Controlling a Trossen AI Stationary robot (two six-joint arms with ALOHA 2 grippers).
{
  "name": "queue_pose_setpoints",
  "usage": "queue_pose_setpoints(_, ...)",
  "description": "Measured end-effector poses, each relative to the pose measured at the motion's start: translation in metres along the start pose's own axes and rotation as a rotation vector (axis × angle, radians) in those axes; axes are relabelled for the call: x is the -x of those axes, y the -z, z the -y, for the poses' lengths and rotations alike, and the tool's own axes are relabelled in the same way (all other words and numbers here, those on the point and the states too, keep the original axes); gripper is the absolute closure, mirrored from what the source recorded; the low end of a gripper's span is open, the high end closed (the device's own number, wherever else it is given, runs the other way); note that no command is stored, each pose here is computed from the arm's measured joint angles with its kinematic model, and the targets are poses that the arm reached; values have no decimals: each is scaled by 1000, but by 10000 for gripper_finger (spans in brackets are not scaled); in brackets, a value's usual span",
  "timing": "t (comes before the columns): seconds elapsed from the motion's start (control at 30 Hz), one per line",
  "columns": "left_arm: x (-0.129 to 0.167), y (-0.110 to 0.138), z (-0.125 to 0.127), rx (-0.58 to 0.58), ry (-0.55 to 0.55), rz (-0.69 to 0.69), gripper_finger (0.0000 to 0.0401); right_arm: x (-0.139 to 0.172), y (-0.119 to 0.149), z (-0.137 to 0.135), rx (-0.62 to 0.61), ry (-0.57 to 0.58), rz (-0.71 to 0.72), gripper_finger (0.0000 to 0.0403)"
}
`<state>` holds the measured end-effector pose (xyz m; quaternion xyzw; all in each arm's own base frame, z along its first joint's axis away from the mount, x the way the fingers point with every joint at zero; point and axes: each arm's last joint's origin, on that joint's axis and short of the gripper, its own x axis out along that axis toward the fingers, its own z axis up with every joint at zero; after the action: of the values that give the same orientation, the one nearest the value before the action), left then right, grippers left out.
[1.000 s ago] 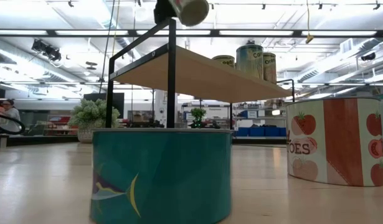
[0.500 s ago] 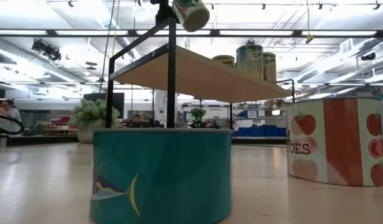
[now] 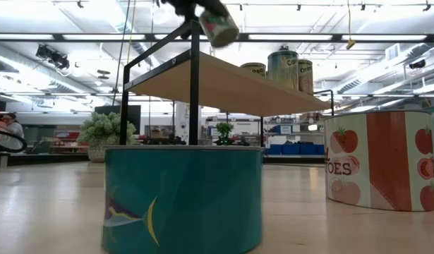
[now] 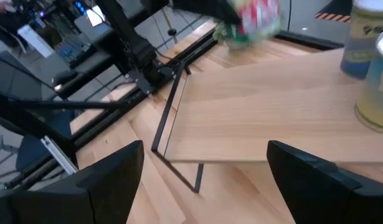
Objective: Pick and place cans onto a shelf
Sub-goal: Put the small canned peas can on the shelf
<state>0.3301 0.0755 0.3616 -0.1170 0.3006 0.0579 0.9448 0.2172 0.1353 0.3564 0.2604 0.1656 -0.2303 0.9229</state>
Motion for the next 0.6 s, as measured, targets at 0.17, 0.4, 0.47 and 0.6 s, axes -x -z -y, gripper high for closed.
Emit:
queue_pose_setpoints(0.17, -24, 6, -13, -29, -23, -54, 115, 7, -8, 4, -21, -7, 28, 55)
queue_pose_setpoints(0.4, -56, 16, -37, -74, -61, -133, 115, 9, -11, 6, -45, -8, 42, 55)
queue_pose_setpoints(0.47, -63, 20, -43, -88, -70, -153, 115, 8, -12, 6, -57, -5, 43, 55)
queue_pose_setpoints(0.6, -73, 24, -53, -105, -82, -181, 115, 8, -12, 6, -66, -6, 43, 55)
